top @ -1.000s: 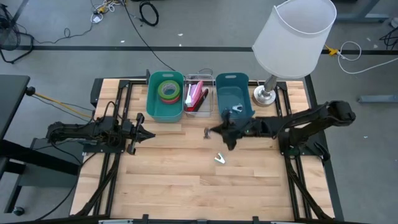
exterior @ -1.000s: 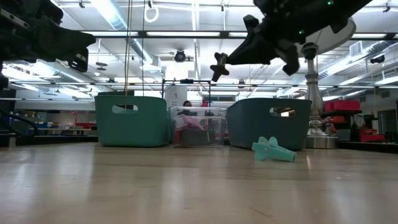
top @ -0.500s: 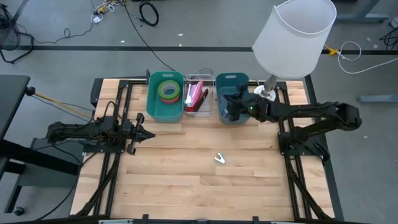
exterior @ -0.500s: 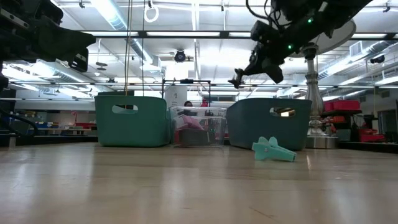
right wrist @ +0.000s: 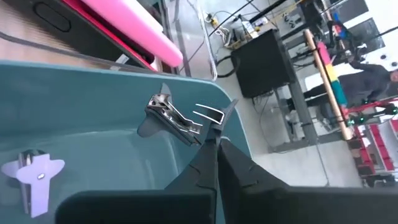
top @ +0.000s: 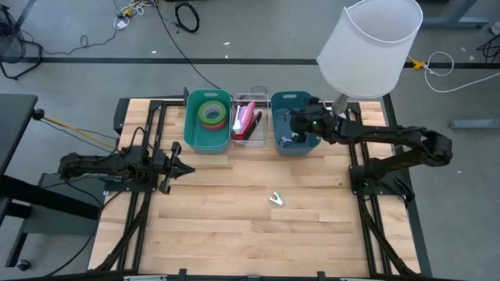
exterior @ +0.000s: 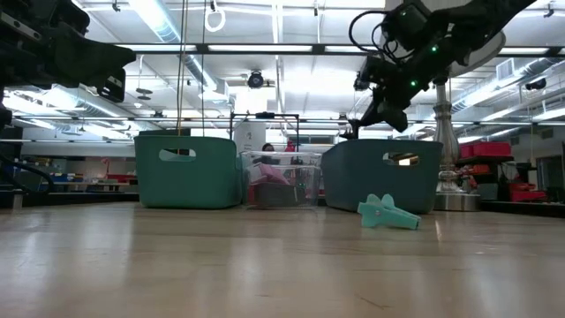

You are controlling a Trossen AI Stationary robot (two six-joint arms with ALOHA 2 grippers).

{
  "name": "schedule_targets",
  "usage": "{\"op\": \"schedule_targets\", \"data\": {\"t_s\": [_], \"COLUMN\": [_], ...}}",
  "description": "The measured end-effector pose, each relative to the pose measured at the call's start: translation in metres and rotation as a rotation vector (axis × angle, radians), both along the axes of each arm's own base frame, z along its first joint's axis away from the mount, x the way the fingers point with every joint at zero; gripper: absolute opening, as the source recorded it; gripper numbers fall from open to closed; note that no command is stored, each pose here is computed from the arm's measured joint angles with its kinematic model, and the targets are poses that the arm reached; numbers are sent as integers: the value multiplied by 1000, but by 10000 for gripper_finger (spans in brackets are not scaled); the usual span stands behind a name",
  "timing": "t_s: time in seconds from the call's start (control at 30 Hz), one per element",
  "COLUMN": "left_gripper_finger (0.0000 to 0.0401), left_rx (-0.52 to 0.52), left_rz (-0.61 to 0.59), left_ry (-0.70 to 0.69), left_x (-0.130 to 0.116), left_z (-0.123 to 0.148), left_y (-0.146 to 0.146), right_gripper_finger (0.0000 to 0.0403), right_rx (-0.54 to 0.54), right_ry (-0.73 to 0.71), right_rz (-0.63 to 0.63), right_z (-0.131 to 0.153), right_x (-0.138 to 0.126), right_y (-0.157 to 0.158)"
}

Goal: Pick and place Stapler, Stapler remover, tape
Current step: Put the gray staple remover into the blue bin, then put the light green staple remover into the blue bin

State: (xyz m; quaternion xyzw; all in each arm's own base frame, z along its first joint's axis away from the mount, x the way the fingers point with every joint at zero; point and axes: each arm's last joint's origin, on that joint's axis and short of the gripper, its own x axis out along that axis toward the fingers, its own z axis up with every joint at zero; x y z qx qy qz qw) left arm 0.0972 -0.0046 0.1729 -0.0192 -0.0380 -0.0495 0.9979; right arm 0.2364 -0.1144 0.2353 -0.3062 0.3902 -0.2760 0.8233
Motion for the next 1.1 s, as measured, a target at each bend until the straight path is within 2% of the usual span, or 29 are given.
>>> {"op": "schedule_targets", "data": {"t_s": [0.23, 0.43, 0.83, 1.1], "left_gripper_finger": [3, 3, 3, 3], "left_rx": [0, 0, 0, 0], "left_rz": [0, 0, 0, 0], "left_ry": [0, 0, 0, 0], "left_x": [0, 0, 0, 0], "left_z": [0, 0, 0, 0], "left_y": [0, 0, 0, 0], "right_gripper_finger": [4, 31, 154, 204], "right_rx": [55, 78, 124, 124], "right_ry": [38, 66, 13, 12], "right_rz": [-47, -63, -115, -112], "right_z": [-13, -24, -27, -27], "right_x": [0, 4, 5, 5], "right_y": [-10, -13, -14, -14]}}
